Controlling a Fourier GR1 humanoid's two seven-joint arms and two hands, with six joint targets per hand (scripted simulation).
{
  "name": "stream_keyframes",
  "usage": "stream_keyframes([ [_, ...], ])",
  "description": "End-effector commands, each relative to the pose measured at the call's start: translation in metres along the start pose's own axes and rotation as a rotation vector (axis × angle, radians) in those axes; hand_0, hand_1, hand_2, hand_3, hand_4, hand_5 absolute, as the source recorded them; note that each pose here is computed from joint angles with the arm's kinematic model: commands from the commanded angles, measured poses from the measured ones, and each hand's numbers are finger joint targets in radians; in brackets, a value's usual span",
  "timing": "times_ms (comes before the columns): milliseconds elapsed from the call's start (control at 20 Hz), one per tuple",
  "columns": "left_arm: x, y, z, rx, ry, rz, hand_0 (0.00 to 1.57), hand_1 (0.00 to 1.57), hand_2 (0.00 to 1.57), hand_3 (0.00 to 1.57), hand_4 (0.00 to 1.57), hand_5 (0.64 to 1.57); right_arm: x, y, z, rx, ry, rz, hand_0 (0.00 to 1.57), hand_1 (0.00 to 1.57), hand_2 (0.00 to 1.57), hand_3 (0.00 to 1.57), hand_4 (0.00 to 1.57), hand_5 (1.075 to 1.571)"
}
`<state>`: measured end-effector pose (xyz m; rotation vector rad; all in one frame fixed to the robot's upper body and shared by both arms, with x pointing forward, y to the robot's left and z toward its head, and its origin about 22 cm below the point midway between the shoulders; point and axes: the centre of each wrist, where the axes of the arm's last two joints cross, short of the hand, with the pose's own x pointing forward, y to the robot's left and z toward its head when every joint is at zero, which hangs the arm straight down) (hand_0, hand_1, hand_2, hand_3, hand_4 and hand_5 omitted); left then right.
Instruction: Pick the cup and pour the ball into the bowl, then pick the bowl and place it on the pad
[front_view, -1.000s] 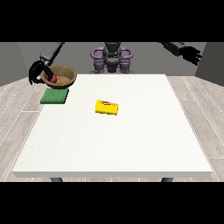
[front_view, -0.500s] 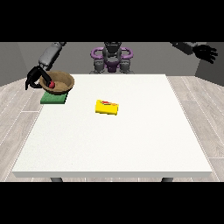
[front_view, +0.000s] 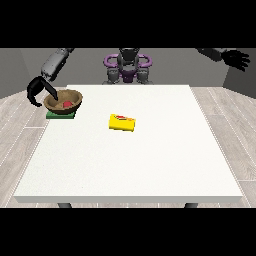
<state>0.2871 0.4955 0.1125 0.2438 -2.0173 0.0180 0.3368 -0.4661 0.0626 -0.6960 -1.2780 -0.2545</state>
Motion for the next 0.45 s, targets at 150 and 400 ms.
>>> stream_keyframes([
  [150,-0.024,-0.102,0.000,-0.150,0.126,0.062,0.00,0.00,0.00,0.00,0.90,1.559,-0.011,0.008,0.000,0.040,0.119,0.102,0.00,0.00,0.00,0.00,0.00,1.359],
  [400,-0.057,-0.101,0.028,-0.112,0.343,0.019,0.00,0.00,0.00,0.00,0.90,1.559,0.039,0.057,0.003,0.244,0.046,0.027,0.00,0.00,0.00,0.00,0.48,1.434],
])
